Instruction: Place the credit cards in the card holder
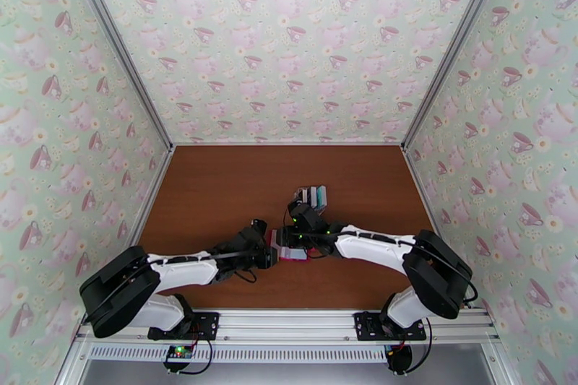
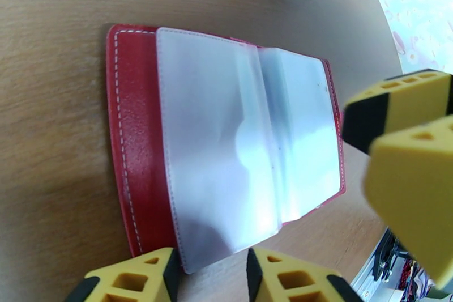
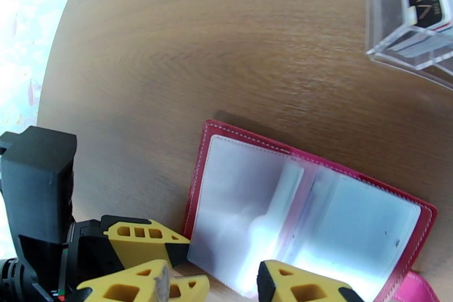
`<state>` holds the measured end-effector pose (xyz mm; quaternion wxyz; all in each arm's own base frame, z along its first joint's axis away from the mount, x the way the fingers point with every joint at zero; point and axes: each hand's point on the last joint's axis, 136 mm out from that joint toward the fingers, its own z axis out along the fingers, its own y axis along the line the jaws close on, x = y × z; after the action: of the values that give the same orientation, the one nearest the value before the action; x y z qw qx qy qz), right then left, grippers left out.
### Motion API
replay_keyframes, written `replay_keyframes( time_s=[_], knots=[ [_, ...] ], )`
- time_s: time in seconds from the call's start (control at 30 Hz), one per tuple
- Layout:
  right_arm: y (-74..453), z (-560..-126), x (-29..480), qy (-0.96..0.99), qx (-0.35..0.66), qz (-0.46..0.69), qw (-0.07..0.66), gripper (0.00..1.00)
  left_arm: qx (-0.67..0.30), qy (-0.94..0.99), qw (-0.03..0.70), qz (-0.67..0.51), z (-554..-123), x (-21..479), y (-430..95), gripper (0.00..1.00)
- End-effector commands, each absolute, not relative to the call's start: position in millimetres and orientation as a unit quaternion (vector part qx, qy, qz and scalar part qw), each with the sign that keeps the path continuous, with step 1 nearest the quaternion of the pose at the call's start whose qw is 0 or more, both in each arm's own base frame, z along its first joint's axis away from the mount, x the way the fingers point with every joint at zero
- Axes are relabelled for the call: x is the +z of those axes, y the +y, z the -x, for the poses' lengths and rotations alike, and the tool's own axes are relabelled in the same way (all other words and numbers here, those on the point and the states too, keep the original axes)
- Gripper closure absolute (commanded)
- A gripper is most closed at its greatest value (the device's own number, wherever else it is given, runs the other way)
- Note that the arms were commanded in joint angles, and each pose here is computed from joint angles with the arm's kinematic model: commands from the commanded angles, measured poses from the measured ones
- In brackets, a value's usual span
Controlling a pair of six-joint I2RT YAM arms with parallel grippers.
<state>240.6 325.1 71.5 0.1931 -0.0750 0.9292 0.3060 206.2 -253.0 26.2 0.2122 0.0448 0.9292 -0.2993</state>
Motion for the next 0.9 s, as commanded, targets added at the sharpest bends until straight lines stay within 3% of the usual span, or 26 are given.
replay_keyframes(
  time_s=[0.0,0.47,0.87],
  knots=[
    [336.3,-239.1,65.4,0.920,0.340,0.075,0.182,0.52,-0.251,0.952,0.170,-0.045,-187.0,7.9,-232.4,0.59],
    [344.9,-234.1,38.2,0.921,0.355,0.063,0.146,0.51,-0.263,0.947,0.175,-0.054,-189.7,14.6,-241.9,0.54],
    [339.1,-234.6,18.0,0.932,0.335,0.045,0.130,0.51,-0.260,0.942,0.202,-0.063,-197.1,41.0,-240.7,0.33]
  ],
)
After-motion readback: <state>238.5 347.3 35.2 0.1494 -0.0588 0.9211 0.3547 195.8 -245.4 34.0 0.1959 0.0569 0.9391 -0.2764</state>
